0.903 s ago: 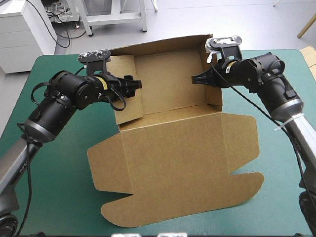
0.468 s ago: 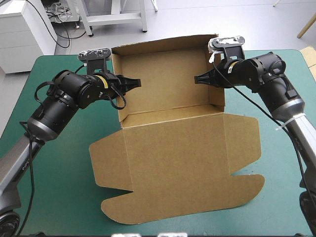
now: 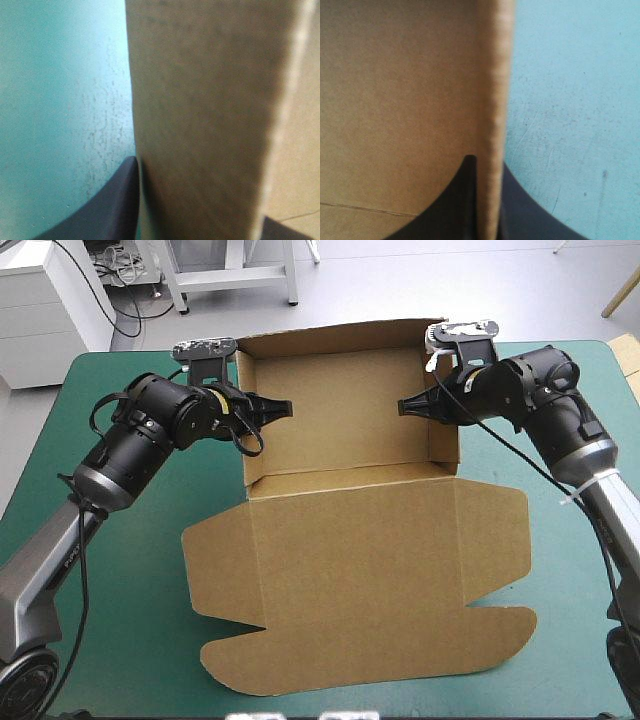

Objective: Fold the box

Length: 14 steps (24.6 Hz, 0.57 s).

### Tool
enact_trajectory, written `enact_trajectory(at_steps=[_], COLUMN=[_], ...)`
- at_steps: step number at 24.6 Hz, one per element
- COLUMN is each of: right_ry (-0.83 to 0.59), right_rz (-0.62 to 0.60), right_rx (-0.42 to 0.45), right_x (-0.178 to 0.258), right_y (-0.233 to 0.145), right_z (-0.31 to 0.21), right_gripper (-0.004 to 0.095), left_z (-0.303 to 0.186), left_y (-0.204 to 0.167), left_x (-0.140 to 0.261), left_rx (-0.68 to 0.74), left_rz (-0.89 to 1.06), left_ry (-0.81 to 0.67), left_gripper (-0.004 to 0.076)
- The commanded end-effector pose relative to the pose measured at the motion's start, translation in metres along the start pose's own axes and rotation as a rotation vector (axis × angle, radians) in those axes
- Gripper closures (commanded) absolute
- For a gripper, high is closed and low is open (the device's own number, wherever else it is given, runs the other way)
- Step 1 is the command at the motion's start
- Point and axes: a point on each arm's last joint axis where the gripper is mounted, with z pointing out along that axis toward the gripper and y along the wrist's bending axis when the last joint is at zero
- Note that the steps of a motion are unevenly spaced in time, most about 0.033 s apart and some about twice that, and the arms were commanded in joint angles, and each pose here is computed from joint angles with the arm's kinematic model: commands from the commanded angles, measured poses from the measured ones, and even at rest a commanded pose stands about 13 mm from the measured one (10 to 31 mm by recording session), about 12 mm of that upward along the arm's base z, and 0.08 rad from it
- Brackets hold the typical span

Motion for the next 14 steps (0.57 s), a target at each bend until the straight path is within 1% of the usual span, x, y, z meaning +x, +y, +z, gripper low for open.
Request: enact_trajectory(at_steps=[1,8,10,11,12,13,14], right_ry=[-0.118,-0.116,-0.114,-0.114,-0.114,-0.114,-0.114], right_rz=[0.005,0.002,0.002,0.002,0.002,0.002,0.001], right_rx=[-0.065,-0.065,-0.065,-0.065,-0.065,-0.065,-0.063], right_x=[-0.0103,-0.01,-0.0098,-0.0098,-0.0098,-0.0098,-0.0098], right_y=[0.0072,0.0072,0.0071,0.0071,0.0071,0.0071,0.007], right_z=[-0.0317,-0.0312,-0.0312,-0.0312,-0.0312,-0.0312,-0.0312], right_gripper=[0.092,0.092,0.092,0.092,0.092,0.092,0.092], left_z=[-0.0219,-0.0221,-0.0201,-0.018,-0.0172,-0.0172,-0.0164], left_y=[-0.0043,-0.0081,-0.0085,-0.0085,-0.0085,-0.009,-0.0094], left_x=[-0.012,-0.0114,-0.0117,-0.0112,-0.0112,-0.0109,-0.0106], left_rx=[0.042,0.085,0.084,0.078,0.077,0.082,0.086], left_rz=[0.038,0.006,0.036,0.062,0.062,0.058,0.055], left_ry=[-0.116,-0.108,-0.111,-0.105,-0.103,-0.1,-0.096], left_gripper=[0.0731,0.0729,0.0679,0.0583,0.0531,0.044,0.0371])
